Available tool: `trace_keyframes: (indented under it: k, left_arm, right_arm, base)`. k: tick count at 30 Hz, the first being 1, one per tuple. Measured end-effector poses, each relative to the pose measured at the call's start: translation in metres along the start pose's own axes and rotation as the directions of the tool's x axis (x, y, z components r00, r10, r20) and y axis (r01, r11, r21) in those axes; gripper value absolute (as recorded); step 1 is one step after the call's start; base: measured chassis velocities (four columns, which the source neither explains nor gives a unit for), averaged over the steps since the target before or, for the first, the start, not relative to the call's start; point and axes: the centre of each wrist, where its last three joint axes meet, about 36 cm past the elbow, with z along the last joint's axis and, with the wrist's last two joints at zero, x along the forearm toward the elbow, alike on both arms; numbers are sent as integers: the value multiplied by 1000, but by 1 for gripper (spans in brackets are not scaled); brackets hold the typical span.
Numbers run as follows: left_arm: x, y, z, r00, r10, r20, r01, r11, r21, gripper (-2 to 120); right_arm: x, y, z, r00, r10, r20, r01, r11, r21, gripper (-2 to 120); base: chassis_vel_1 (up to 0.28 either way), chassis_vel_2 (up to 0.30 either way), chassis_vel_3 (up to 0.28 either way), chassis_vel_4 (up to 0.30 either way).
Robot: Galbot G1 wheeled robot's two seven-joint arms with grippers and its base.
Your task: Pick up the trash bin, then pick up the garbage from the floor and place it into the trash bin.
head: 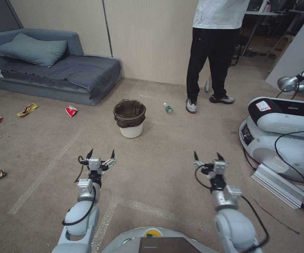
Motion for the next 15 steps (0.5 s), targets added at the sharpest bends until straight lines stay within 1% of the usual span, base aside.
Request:
trace_keyframes:
  k: [3, 4, 6, 7, 10, 11, 13, 14, 15]
  left_arm:
    - [10, 8, -20, 998, -32, -55, 34, 999, 30, 100]
    - [10, 8, -20, 998, -32, -55, 34, 999, 30, 100]
    - [16, 12, -31, 995, -47, -85, 50, 998, 43, 100]
    - [16, 12, -31, 995, -47, -85, 50, 998, 43, 100]
    - [23, 14, -44, 991, -65, -116, 71, 996, 50, 100]
    - [23, 14, -44, 991, -65, -116, 71, 996, 50, 100]
    - [35, 18, -65, 983, -87, -165, 97, 994, 56, 100]
    - [35, 18, -65, 983, -87, -165, 97, 994, 56, 100]
    - [40, 19, -72, 979, -93, -181, 104, 993, 57, 100]
  right_arm:
    - [9, -1, -11, 1000, 10, 14, -10, 1000, -25, 100]
    - [9, -1, -11, 1000, 10, 14, -10, 1000, -25, 100]
    - [10, -2, -11, 1000, 12, 26, -11, 1000, -25, 100]
    - [10, -2, -11, 1000, 12, 26, -11, 1000, -25, 100]
    - [8, -3, -12, 999, 12, 38, -11, 1000, -24, 100]
    - [8, -3, -12, 999, 12, 38, -11, 1000, -24, 100]
    - [7, -3, -11, 999, 13, 39, -12, 1000, -28, 100]
    - [7, -3, -11, 999, 13, 39, -12, 1000, -28, 100]
    - [7, -2, -10, 999, 13, 37, -12, 999, -30, 100]
  base:
    - [0, 0, 0, 0]
    - [0, 0, 0, 0]
    - [0, 0, 0, 0]
    - [0, 0, 0, 0]
    - [0, 0, 0, 0]
    - [0, 0, 0, 0]
    - [0, 0, 0, 0]
    - [0, 0, 0, 0]
    - [0, 0, 0, 0]
